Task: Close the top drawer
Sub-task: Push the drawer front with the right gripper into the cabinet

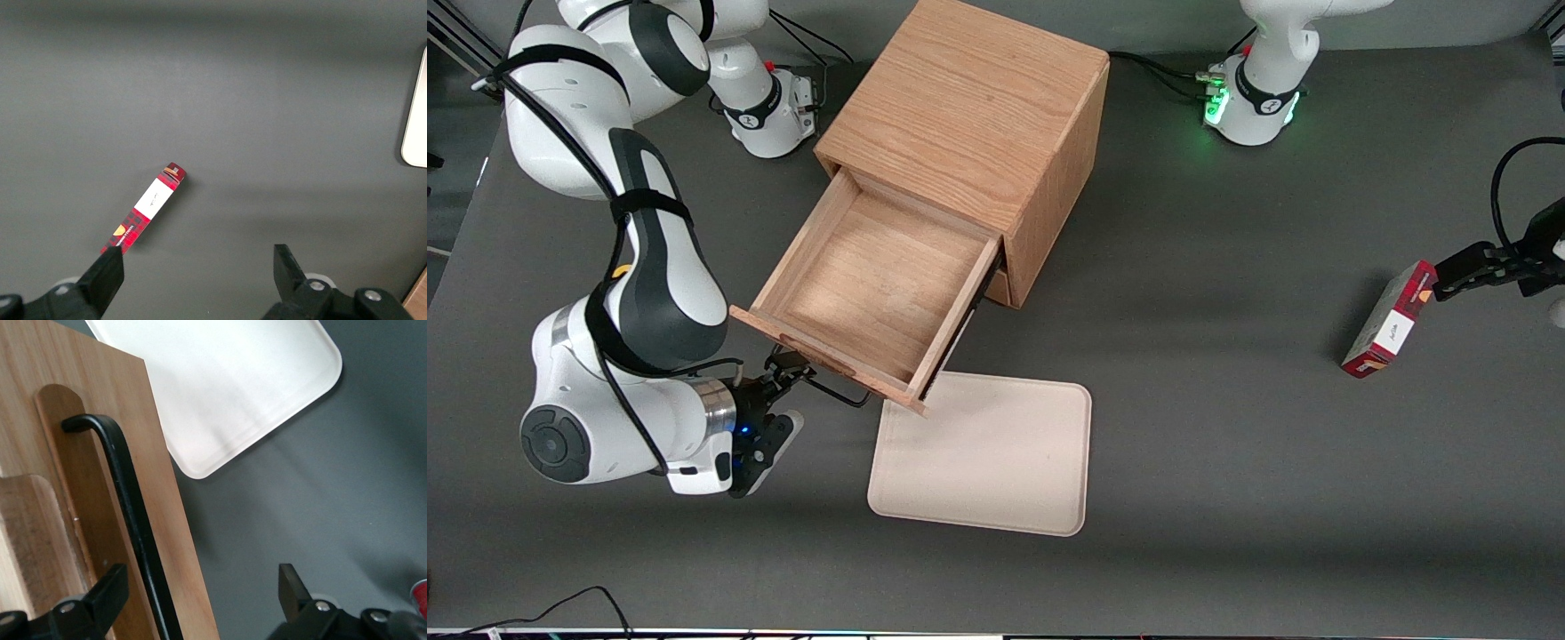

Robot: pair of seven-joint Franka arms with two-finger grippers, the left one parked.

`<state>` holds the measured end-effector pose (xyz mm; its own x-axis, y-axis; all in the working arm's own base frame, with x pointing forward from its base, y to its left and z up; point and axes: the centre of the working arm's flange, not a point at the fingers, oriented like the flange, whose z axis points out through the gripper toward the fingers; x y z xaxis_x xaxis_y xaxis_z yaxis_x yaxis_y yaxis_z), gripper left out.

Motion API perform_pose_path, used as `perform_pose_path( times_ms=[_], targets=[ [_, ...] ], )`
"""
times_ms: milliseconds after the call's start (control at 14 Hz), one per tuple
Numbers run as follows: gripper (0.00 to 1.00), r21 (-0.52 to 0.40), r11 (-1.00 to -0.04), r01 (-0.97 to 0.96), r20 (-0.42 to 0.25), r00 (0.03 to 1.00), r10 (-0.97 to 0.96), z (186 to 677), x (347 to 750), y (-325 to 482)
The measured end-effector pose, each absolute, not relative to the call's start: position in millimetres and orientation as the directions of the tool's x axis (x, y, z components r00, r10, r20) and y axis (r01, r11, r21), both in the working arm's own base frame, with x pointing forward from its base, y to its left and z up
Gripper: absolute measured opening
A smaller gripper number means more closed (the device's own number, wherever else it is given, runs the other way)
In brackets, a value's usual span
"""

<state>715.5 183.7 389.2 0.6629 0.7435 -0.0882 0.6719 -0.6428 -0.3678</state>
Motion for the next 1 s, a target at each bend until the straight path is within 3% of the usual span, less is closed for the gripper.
perform_pose_path(
  times_ms=[1000],
  targets=[
    [1.00, -0.409, -0.679, 0.610, -0.109, 0.706, 0.699, 363, 703, 205]
  ],
)
